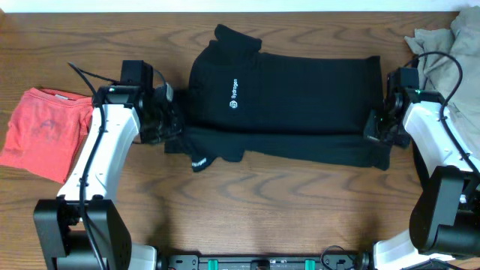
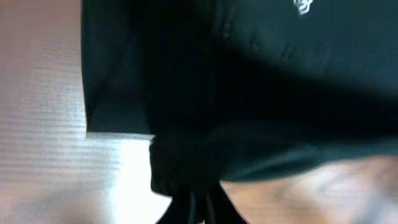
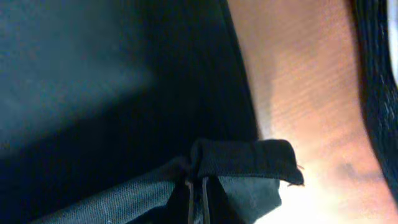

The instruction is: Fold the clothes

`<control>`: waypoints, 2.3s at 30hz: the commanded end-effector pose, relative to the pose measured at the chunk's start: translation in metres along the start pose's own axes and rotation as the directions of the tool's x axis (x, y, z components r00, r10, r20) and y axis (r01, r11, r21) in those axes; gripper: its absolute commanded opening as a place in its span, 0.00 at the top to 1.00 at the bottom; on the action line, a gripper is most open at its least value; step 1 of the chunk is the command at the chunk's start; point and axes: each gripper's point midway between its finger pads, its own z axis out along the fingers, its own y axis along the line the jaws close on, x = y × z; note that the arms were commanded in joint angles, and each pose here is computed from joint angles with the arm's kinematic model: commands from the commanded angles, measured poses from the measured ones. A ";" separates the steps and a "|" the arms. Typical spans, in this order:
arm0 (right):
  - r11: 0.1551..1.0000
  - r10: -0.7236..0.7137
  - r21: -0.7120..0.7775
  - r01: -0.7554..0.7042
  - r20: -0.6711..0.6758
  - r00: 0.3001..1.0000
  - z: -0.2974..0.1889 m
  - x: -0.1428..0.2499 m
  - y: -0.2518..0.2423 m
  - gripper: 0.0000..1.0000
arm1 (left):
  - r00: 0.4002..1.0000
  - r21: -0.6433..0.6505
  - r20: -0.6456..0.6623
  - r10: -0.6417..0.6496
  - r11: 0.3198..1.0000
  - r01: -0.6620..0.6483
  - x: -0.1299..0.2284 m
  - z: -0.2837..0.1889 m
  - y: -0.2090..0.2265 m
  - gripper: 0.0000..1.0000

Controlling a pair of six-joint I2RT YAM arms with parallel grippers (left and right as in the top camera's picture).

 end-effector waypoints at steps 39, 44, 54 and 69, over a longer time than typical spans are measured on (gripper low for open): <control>0.999 -0.027 -0.033 0.028 0.030 0.999 0.054 0.035 -0.002 0.61 | 0.967 -0.085 -0.217 0.134 0.984 -0.156 0.050 0.085 0.007 0.37; 0.999 -0.027 -0.033 0.028 0.030 0.999 0.054 0.035 -0.003 0.61 | 0.966 -0.111 -0.223 0.130 0.981 -0.158 0.054 0.089 0.015 0.39; 0.999 -0.027 -0.032 0.028 0.030 0.999 0.054 0.035 -0.003 0.61 | 0.958 0.134 -0.236 0.165 0.982 -0.136 0.057 0.081 -0.029 0.93; 0.999 -0.027 -0.032 0.028 0.028 0.999 0.054 0.036 -0.003 0.59 | 0.982 0.404 0.135 -0.135 0.912 0.070 -0.090 -0.002 -0.052 0.05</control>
